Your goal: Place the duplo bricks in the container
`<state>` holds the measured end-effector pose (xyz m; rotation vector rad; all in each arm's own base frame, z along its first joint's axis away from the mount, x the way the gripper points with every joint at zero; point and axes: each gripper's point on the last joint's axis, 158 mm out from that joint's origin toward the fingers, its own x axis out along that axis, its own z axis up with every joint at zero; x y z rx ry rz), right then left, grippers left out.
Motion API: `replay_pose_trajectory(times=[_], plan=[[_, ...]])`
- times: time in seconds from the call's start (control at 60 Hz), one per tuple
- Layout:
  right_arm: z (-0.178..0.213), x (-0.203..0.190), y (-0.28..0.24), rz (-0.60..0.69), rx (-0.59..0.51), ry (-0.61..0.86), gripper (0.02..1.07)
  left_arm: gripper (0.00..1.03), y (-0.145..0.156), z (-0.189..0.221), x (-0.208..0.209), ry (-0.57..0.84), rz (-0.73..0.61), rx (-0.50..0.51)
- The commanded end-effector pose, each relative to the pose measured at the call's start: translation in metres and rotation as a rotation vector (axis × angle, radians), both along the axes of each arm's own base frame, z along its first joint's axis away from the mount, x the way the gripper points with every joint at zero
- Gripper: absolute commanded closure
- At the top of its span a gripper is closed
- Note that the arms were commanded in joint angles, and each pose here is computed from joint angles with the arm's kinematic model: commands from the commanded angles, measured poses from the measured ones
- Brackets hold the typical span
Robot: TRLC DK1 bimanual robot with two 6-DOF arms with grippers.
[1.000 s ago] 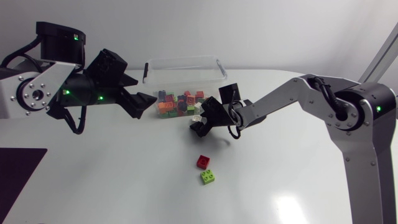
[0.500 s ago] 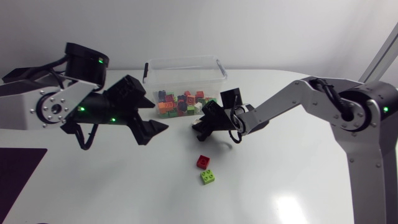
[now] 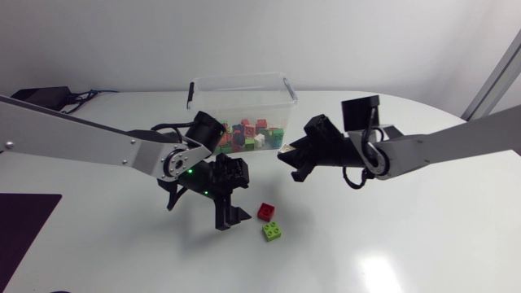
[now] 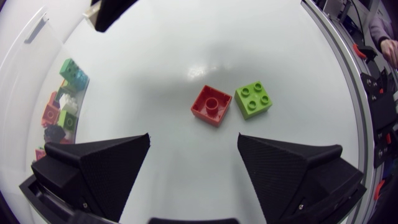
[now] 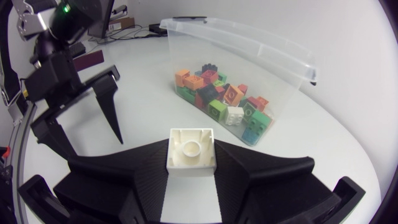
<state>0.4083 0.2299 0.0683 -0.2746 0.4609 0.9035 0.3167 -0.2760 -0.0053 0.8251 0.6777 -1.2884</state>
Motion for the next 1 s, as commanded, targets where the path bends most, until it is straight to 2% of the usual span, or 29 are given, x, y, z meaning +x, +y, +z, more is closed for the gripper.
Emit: replay_pose_trajectory(times=[0.0,0.267,0.417,0.55,0.617,0.717,0.767,0.983], plan=[[0.015,-0.009,-0.017,-0.025,0.025,0.006,0.73,0.06,-0.014,-0.005,0.000,-0.023,-0.093,0.004],[0.076,-0.014,-0.056,-0.079,0.110,-0.044,0.73,0.06,-0.028,-0.024,-0.003,0.005,-0.206,0.029],[0.097,-0.010,-0.062,-0.096,0.135,-0.066,0.73,0.09,-0.036,-0.030,-0.005,0.025,-0.246,0.020],[0.117,0.002,-0.062,-0.110,0.162,-0.086,0.73,0.21,-0.044,-0.037,-0.007,0.044,-0.266,0.013],[0.125,0.009,-0.061,-0.120,0.178,-0.091,0.73,0.34,-0.047,-0.042,-0.012,0.065,-0.280,0.021],[0.138,0.026,-0.060,-0.136,0.203,-0.099,0.73,0.58,-0.050,-0.044,-0.014,0.084,-0.289,0.020],[0.142,0.035,-0.059,-0.143,0.215,-0.098,0.73,0.76,-0.051,-0.042,-0.015,0.088,-0.292,0.014],[0.150,0.080,-0.044,-0.167,0.260,-0.091,0.73,0.77,-0.042,-0.041,-0.028,0.145,-0.296,0.037]])
